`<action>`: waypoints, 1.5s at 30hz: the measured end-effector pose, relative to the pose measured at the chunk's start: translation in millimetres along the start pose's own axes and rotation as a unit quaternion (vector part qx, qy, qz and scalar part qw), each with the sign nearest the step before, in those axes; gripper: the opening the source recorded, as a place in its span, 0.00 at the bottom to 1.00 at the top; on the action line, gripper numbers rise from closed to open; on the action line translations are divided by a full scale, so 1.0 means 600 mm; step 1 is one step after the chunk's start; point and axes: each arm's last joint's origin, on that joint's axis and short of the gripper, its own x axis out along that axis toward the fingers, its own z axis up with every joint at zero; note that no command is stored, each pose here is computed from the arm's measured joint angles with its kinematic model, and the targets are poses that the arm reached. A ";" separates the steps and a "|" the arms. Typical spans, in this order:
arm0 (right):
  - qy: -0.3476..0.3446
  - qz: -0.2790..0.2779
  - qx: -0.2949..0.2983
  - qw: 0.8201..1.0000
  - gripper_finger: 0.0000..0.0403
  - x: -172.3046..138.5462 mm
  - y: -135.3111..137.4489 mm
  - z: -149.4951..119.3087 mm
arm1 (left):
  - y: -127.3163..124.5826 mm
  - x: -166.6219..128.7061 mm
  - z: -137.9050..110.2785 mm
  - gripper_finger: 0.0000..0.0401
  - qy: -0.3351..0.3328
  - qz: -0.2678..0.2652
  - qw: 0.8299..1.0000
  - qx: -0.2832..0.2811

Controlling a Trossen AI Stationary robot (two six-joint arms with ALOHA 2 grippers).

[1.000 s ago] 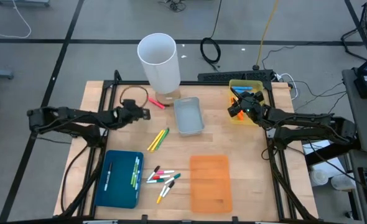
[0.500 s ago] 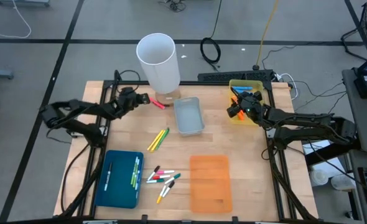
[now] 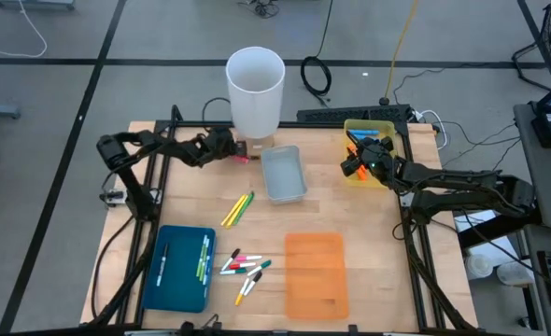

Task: Pick & Place Markers
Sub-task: Put the large pink highlighter pen in the yellow bin

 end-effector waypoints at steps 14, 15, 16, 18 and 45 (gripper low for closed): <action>-0.001 0.001 -0.001 1.000 0.59 0.000 0.000 0.000 | -0.032 -0.059 -0.036 0.01 0.103 -0.027 0.991 0.086; -0.001 0.001 -0.001 1.000 0.59 0.000 0.000 0.000 | -0.034 -0.075 -0.034 0.01 0.106 -0.024 0.990 0.094; -0.001 0.001 -0.001 1.000 0.59 0.000 0.000 0.000 | -0.034 -0.094 -0.030 0.01 0.103 -0.018 0.989 0.103; -0.001 0.001 -0.001 1.000 0.59 0.000 0.000 0.000 | -0.039 -0.130 -0.030 0.02 0.099 -0.007 0.987 0.129; -0.012 0.029 0.012 0.999 0.59 0.000 0.004 0.006 | -0.088 -0.240 -0.132 0.70 0.205 -0.148 0.882 0.399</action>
